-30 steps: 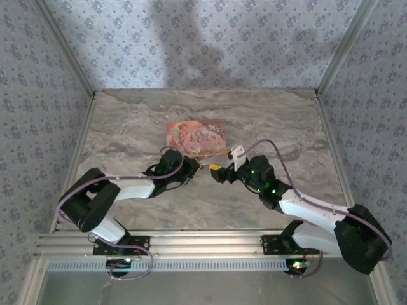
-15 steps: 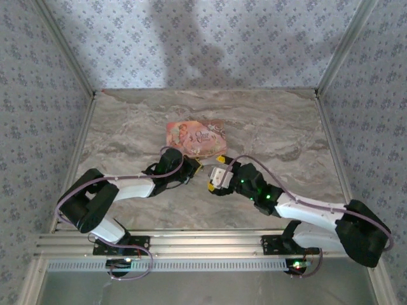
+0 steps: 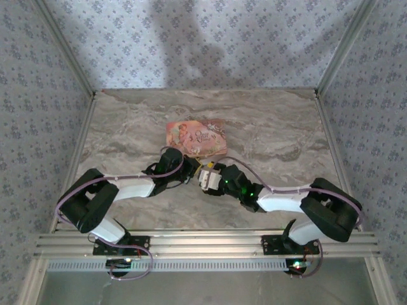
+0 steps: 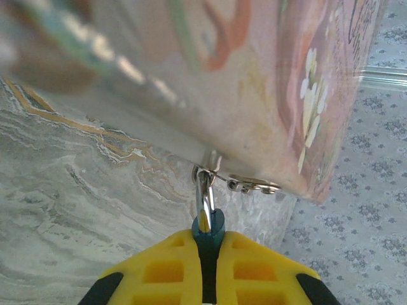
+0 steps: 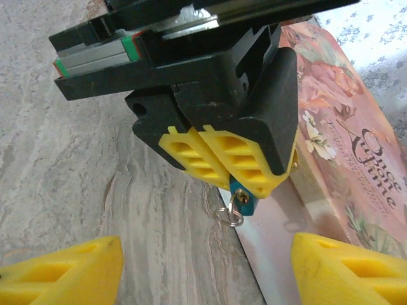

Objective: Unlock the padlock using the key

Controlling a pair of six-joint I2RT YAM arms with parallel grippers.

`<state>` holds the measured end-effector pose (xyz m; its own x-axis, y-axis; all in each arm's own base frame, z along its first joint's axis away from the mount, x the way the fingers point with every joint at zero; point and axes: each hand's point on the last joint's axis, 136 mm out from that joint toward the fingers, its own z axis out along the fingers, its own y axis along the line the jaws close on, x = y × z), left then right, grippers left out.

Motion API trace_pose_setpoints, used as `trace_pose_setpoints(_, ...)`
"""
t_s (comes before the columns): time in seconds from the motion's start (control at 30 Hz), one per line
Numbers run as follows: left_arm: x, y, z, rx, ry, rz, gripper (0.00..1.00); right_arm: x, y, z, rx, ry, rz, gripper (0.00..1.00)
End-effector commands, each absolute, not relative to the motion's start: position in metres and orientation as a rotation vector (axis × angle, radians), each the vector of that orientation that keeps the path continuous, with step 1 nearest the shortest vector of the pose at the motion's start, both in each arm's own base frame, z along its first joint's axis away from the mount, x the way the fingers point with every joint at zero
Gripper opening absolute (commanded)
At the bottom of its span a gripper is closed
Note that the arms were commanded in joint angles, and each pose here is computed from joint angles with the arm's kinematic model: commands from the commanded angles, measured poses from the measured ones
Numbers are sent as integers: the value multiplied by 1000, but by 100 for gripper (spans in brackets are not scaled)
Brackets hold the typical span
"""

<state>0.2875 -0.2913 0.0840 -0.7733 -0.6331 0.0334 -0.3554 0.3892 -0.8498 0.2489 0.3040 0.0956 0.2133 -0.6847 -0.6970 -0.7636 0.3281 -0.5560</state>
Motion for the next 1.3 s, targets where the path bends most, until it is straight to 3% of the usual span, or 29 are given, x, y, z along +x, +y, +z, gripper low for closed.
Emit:
trace_pose_setpoints(0.0,282,-305,99,-892,2365,-1439,0,261,315,112,-1290,1487,131,68)
trace_pose_setpoints(0.67,282,-309,94,-900,2379,-1449,0,283,314,98,-1212,1544,115,39)
trace_pose_setpoints(1.27,282,-309,92,-899,2384,-1452,0,288,316,97,-1180,1550,115,25)
